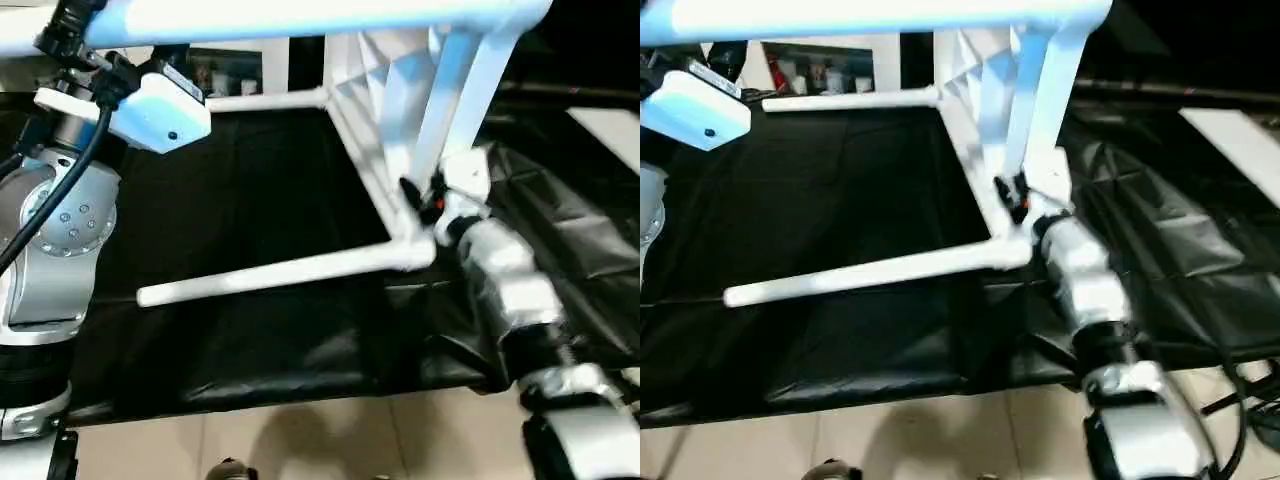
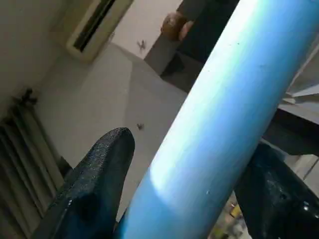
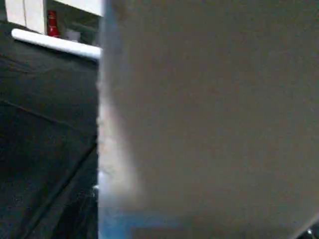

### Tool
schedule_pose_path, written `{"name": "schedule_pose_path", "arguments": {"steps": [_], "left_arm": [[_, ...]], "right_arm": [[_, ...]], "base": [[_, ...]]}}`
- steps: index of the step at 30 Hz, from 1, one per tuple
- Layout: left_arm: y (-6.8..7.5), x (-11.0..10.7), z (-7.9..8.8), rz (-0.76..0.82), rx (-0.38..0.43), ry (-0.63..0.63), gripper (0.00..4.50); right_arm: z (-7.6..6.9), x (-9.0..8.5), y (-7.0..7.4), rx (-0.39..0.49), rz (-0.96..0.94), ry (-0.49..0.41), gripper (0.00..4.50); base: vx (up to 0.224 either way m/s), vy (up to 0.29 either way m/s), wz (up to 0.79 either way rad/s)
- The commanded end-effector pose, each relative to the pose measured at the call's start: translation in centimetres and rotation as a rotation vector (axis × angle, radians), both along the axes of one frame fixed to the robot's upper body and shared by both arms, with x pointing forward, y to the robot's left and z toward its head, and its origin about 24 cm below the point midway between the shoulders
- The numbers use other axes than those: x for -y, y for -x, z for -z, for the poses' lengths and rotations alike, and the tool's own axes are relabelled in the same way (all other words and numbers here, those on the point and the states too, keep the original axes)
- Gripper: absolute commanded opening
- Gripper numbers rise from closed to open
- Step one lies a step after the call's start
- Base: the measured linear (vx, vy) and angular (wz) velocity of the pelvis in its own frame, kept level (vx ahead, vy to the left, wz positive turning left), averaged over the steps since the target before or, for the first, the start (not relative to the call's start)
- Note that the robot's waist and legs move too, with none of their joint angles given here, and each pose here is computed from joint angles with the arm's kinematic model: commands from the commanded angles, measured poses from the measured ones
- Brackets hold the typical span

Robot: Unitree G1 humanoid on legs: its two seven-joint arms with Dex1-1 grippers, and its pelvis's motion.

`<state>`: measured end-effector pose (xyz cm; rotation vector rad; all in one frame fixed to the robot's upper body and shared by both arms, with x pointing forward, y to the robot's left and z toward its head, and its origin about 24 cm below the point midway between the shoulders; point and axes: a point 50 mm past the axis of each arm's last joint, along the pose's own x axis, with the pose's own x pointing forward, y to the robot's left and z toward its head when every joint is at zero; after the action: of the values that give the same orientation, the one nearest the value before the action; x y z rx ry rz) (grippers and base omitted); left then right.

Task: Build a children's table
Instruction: Flip table

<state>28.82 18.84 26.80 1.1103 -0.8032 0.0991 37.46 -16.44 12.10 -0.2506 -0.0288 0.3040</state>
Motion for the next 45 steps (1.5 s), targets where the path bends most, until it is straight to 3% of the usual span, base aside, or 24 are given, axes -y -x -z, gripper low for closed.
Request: {"name": "schedule_pose_path", "arguments": {"steps": [1,2,7,10,11,12,13,14,17,24,27,33,42,45], "left_arm": [[-0.4,0.5,0.9,0.082,-0.072,0.120,2.90],[-0.6,0.3,1.0,0.099,-0.101,0.198,2.88],[-1.2,-0.5,1.4,0.126,-0.154,0.397,2.84],[-1.4,-0.7,1.9,0.162,-0.192,0.559,2.80],[-1.5,-0.6,2.1,0.174,-0.204,0.590,2.80],[-1.5,-0.6,2.1,0.174,-0.204,0.590,2.79],[-1.6,-0.5,2.4,0.192,-0.220,0.662,2.77],[-1.6,-0.5,2.4,0.192,-0.220,0.662,2.75],[-1.7,-0.3,3.2,0.220,-0.267,0.801,2.67],[-1.7,-0.4,3.6,0.228,-0.303,0.887,2.54],[-1.5,-0.3,3.5,0.221,-0.301,0.871,2.46],[-1.2,-0.5,3.3,0.194,-0.300,0.854,2.31],[-1.1,-0.7,3.7,0.155,-0.316,0.865,2.11],[-1.1,-0.8,3.8,0.146,-0.318,0.863,2.04]], "right_arm": [[-6.0,-0.1,-0.6,0.215,-0.057,0.115,2.01],[-7.3,0.4,-0.8,0.248,-0.063,0.181,2.01],[-10.2,1.0,-1.1,0.305,-0.105,0.318,2.01],[-13.9,1.1,-1.5,0.382,-0.130,0.471,2.01],[-14.8,1.1,-1.6,0.397,-0.135,0.492,2.01],[-14.8,1.1,-1.6,0.397,-0.135,0.492,2.01],[-16.5,0.7,-1.7,0.429,-0.151,0.537,2.01],[-16.5,0.7,-1.7,0.429,-0.151,0.537,2.00],[-18.8,-0.3,-2.0,0.461,-0.202,0.659,1.99],[-20.3,-2.1,-2.1,0.462,-0.319,0.774,1.99],[-21.4,-3.5,-2.2,0.460,-0.375,0.833,2.66],[-22.7,-4.3,-2.2,0.505,-0.371,0.861,3.07],[-23.2,-5.5,-1.7,0.616,-0.432,0.797,3.86],[-23.5,-6.1,-1.0,0.732,-0.460,0.701,4.10]], "base": [[0.000,0.000,0.00],[0.000,0.000,0.00],[0.000,0.000,0.00],[0.000,0.000,0.00],[0.000,0.000,0.00],[0.000,0.000,0.00],[0.000,0.000,0.00],[0.000,0.000,0.00],[0.000,0.000,0.00],[0.000,0.000,0.00],[0.000,0.000,0.00],[0.000,0.000,0.00],[0.000,0.000,0.00],[0.000,0.000,0.00]]}}
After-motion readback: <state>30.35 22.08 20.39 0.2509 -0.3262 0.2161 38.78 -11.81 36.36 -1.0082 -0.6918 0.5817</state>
